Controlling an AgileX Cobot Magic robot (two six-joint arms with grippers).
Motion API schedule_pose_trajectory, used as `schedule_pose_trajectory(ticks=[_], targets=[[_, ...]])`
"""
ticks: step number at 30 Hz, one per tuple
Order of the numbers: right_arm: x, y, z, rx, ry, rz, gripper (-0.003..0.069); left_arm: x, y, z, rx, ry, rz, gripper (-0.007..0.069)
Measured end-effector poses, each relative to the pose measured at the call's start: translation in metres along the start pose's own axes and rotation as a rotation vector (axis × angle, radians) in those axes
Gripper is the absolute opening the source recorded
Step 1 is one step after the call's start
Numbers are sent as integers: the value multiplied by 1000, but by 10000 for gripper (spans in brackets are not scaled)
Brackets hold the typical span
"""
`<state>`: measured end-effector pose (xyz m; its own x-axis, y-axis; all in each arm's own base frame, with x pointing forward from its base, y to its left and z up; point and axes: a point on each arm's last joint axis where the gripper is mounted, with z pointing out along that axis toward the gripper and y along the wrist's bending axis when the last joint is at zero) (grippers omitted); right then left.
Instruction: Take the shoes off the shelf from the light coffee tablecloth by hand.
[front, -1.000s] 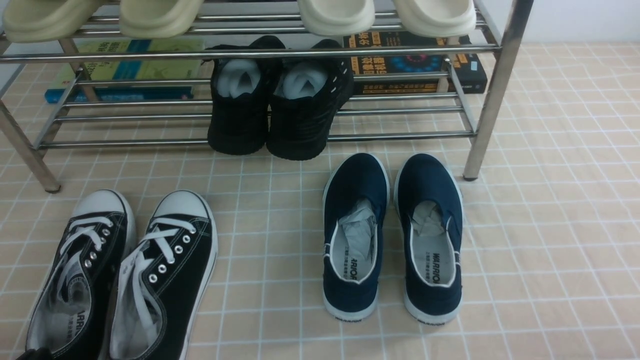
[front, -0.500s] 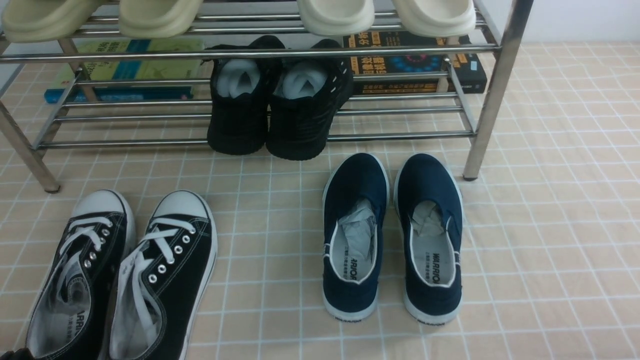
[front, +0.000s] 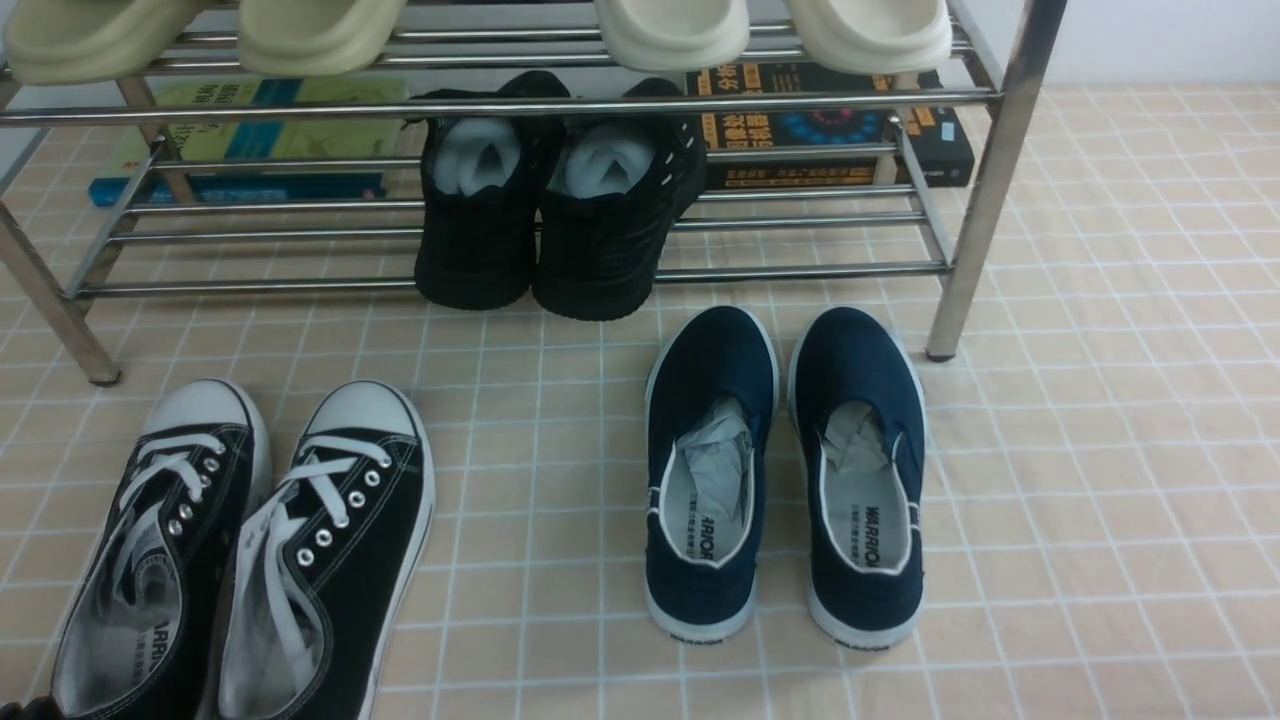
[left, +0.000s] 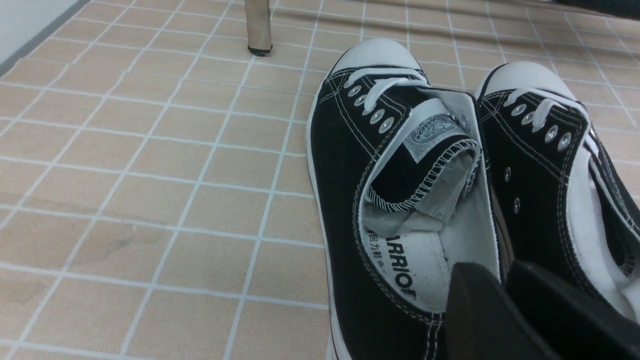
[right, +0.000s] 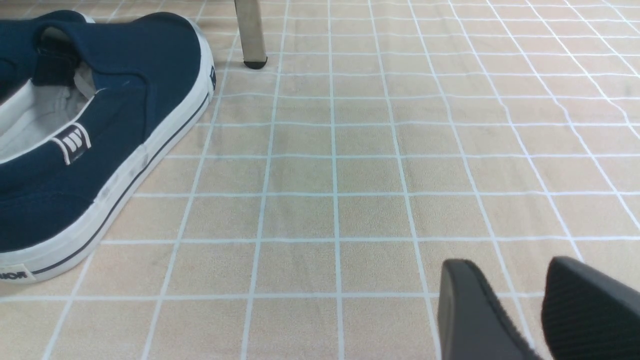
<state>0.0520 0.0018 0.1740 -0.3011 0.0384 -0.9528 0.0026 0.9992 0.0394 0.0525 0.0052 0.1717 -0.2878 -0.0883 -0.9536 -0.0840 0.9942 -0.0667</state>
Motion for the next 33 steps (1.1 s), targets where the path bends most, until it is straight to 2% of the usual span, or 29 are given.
schedule_pose_trajectory(ticks=[33], targets=[[0,0,0,0,0,1,240,0,0,0,-3,2,4,135]])
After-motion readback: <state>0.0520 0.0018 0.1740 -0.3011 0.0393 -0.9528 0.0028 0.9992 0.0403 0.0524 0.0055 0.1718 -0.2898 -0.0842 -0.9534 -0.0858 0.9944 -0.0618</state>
